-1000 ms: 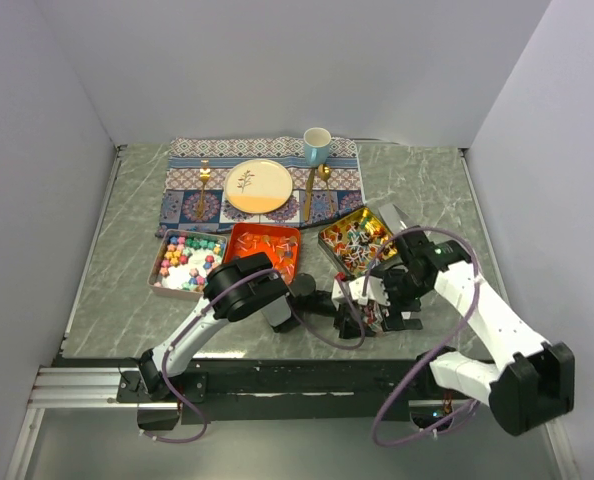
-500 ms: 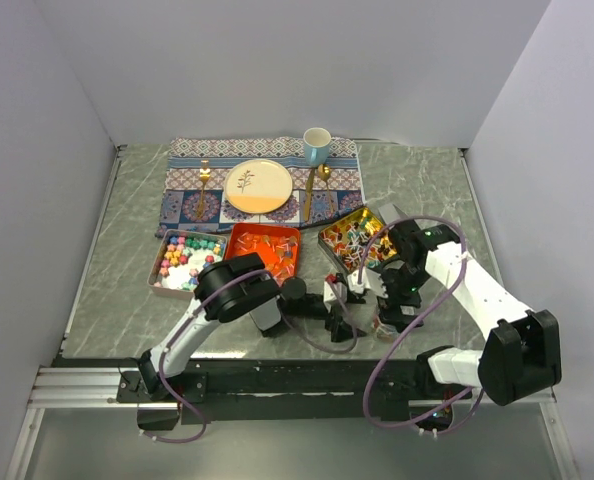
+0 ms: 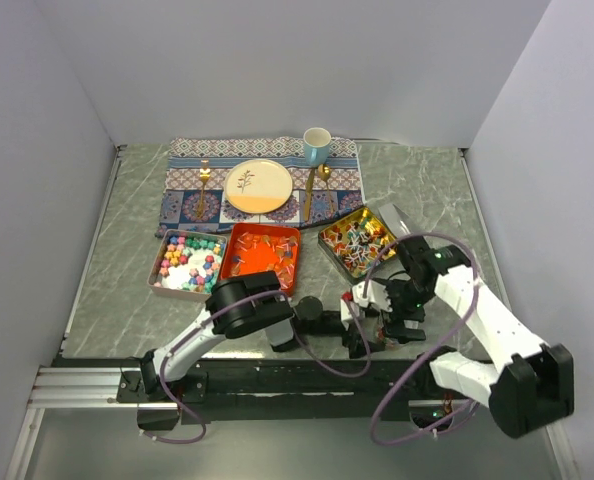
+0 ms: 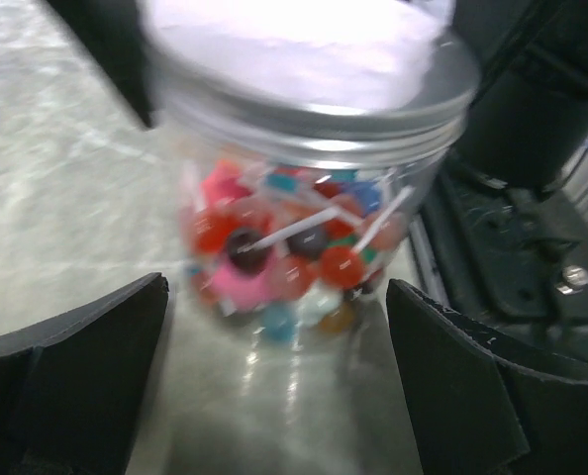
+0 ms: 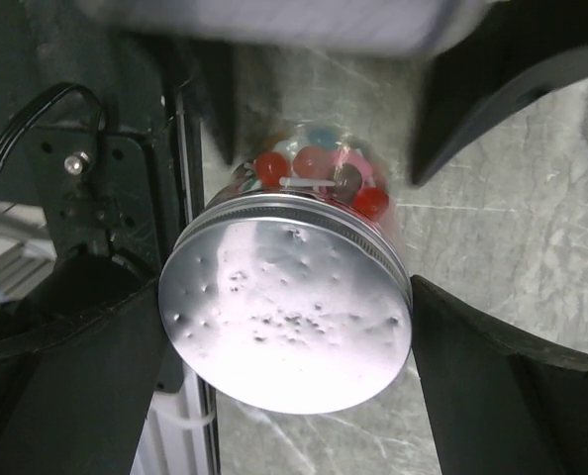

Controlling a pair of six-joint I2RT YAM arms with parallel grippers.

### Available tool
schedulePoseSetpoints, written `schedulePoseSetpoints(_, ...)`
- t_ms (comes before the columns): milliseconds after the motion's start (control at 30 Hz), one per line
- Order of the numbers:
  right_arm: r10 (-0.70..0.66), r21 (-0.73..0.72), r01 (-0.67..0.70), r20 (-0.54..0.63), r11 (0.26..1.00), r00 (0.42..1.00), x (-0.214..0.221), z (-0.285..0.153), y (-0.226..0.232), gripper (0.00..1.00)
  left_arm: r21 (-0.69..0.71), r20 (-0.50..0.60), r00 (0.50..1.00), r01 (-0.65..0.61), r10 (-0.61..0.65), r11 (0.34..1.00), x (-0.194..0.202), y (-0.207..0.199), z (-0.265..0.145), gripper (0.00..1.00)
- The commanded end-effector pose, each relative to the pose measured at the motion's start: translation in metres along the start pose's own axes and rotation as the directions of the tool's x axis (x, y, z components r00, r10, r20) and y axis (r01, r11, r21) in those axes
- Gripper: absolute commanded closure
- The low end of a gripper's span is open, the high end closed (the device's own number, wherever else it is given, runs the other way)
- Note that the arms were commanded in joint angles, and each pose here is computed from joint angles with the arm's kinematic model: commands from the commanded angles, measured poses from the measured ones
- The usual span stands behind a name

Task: Pack the candies
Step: Screw the bottle lid onto the packing bottle.

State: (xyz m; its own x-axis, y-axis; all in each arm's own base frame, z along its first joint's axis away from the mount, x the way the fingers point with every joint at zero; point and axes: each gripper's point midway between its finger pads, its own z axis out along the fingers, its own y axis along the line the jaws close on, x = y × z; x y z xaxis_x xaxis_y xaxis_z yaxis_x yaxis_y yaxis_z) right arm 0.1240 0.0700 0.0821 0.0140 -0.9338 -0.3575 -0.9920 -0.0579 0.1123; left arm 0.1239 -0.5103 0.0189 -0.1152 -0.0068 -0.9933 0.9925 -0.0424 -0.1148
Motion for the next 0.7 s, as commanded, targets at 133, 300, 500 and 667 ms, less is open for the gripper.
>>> schedulePoseSetpoints(133,-0.025,0.142,0.015,0.069,0.99,0.997,-0.003,0.01,-0.001,0.03,0.025,-0.154,0.957,0.253,-0.247,0.967,0.077,-0.053,-0.015,0.04)
schedulePoseSetpoints(300,0.032,0.12,-0.041,0.074,0.992,0.997,-0.004,0.014,-0.004,0.03,0.033,-0.141,0.961,0.244,-0.237,0.969,0.087,-0.053,0.01,0.04)
schedulePoseSetpoints(500,0.004,0.079,-0.007,0.05,0.997,0.999,-0.001,0.012,0.003,0.0,-0.014,-0.157,0.947,0.281,-0.279,0.96,0.094,-0.049,-0.008,0.7)
schedulePoseSetpoints(667,-0.012,0.092,0.008,0.05,0.996,0.999,-0.005,0.0,-0.002,0.0,-0.042,-0.216,0.946,0.237,-0.241,0.971,0.091,-0.048,-0.027,0.99)
